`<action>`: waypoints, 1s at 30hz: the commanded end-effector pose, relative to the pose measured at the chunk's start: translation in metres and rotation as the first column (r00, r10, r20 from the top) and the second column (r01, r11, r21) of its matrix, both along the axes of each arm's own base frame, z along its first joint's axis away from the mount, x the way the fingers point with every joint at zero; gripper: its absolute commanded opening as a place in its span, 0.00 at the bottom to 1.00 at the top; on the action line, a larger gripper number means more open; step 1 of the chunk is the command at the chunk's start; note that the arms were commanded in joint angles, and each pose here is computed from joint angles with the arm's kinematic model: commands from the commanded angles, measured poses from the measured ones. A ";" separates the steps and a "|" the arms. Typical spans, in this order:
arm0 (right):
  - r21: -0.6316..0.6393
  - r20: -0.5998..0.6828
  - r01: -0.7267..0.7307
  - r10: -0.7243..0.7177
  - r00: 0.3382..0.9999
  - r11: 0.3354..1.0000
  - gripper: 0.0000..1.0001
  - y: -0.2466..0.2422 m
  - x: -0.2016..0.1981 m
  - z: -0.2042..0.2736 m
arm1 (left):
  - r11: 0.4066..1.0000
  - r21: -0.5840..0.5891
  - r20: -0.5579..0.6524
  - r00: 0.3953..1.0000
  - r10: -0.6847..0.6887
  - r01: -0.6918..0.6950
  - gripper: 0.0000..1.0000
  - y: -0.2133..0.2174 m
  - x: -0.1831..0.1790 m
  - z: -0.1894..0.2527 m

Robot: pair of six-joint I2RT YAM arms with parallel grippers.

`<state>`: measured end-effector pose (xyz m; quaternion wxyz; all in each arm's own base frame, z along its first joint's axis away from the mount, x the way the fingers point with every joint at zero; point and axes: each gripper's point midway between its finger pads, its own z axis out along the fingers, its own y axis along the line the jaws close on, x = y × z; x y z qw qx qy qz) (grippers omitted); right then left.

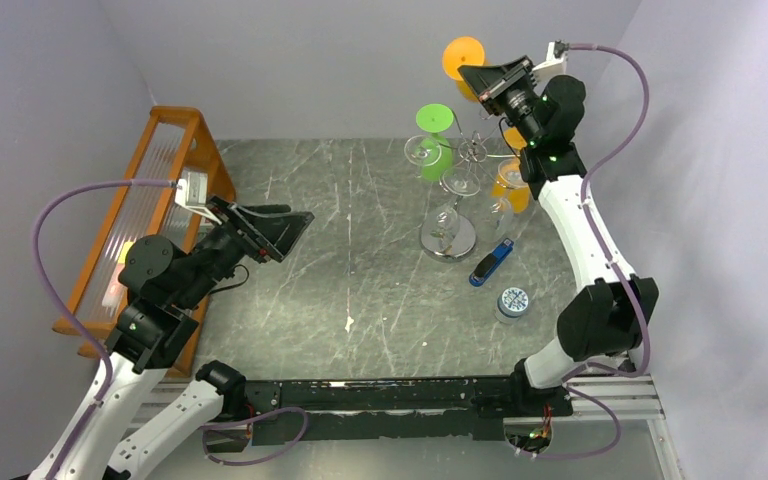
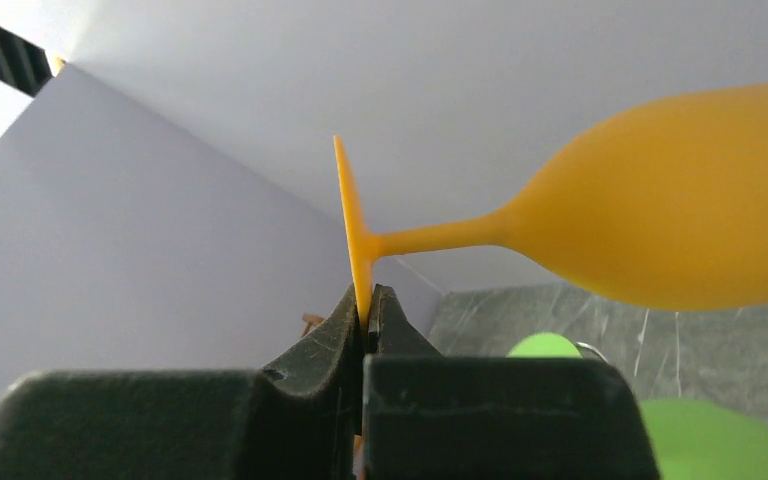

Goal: Place the wine glass upside down on the wine glass rack

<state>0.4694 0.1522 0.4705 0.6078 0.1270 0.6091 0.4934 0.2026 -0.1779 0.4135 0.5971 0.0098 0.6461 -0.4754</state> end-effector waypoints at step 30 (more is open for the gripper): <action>0.160 -0.445 0.026 0.049 0.894 0.987 0.00 -0.024 -0.003 -0.085 | 0.993 0.008 -0.080 0.989 0.121 -0.121 0.83 0.018 0.010 -0.016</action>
